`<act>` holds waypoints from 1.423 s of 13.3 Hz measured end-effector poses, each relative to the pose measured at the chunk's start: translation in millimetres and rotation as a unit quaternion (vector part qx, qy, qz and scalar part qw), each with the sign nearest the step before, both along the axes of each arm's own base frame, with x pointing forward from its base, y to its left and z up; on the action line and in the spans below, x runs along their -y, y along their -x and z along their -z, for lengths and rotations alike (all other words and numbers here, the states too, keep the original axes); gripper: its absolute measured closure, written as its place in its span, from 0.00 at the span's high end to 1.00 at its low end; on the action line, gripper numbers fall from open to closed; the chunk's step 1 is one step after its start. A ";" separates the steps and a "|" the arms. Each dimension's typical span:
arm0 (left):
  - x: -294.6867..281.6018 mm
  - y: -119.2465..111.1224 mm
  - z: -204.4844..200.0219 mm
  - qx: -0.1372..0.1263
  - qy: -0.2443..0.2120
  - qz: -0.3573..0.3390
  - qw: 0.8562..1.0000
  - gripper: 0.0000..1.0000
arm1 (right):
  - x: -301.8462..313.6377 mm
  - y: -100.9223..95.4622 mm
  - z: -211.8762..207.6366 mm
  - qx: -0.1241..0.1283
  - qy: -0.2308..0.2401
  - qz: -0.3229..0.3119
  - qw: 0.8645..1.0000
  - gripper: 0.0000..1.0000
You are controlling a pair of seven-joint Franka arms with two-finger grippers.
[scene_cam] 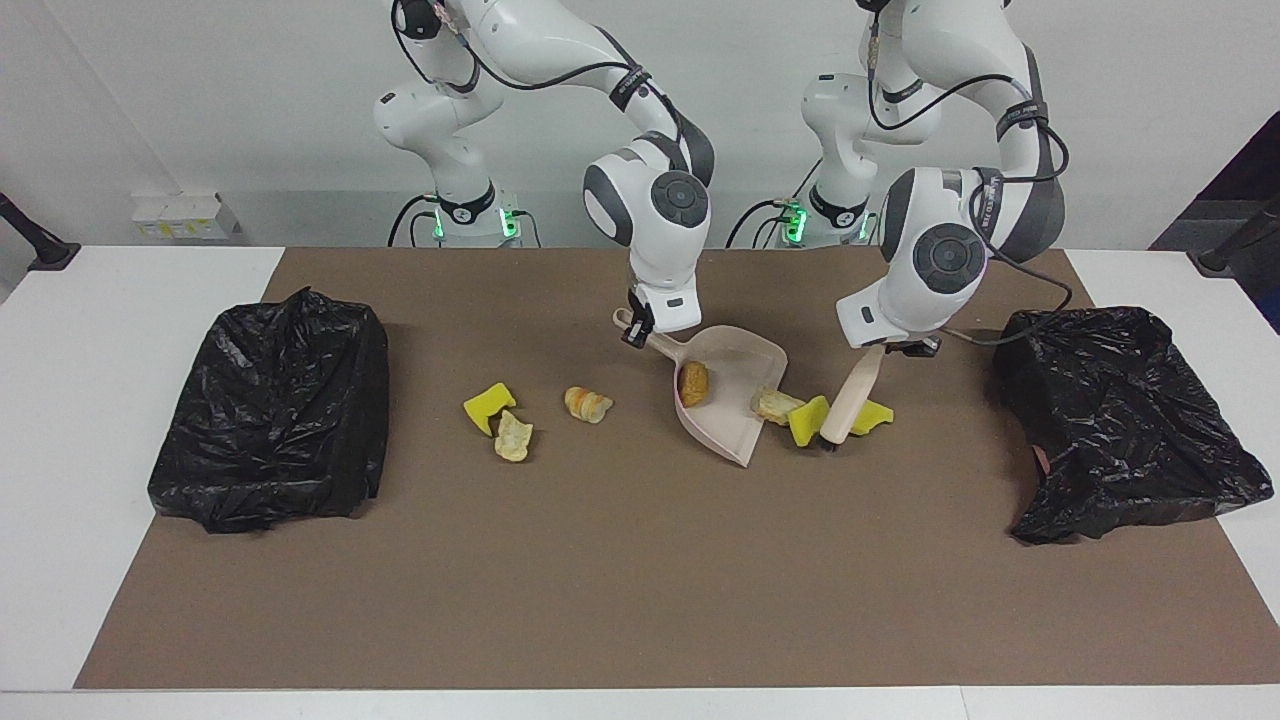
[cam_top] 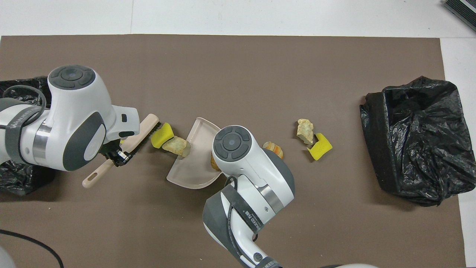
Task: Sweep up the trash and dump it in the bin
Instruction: 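Sweep debris toward the dustpan with the brush in the left gripper, then sweep more sponge pieces into the dustpan with the left gripper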
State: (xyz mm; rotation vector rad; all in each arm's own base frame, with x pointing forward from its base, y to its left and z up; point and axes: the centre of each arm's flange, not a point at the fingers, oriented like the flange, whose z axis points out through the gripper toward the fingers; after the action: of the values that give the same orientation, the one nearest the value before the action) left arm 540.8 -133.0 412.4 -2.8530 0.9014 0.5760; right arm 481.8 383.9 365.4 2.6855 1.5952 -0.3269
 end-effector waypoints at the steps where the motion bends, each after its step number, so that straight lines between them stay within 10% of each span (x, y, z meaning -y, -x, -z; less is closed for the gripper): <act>1: -7.7 -1.5 -2.9 0.005 -0.003 -0.018 1.000 0.26 | 0.0 0.0 0.0 0.000 0.000 0.000 1.000 0.32; 8: -136.2 6.3 37.5 0.073 -0.002 -0.176 0.982 0.26 | 0.0 0.0 0.0 0.000 0.000 0.000 1.000 0.32; 19: 97.5 79.3 61.0 0.077 0.052 -0.037 0.995 0.26 | 0.0 0.0 0.0 0.000 0.000 0.000 1.000 0.32</act>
State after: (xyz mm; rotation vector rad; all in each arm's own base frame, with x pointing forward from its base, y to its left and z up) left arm 461.5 -230.6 351.4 -2.9842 0.8264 0.3178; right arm 481.8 383.8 365.4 2.6855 1.5950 -0.3268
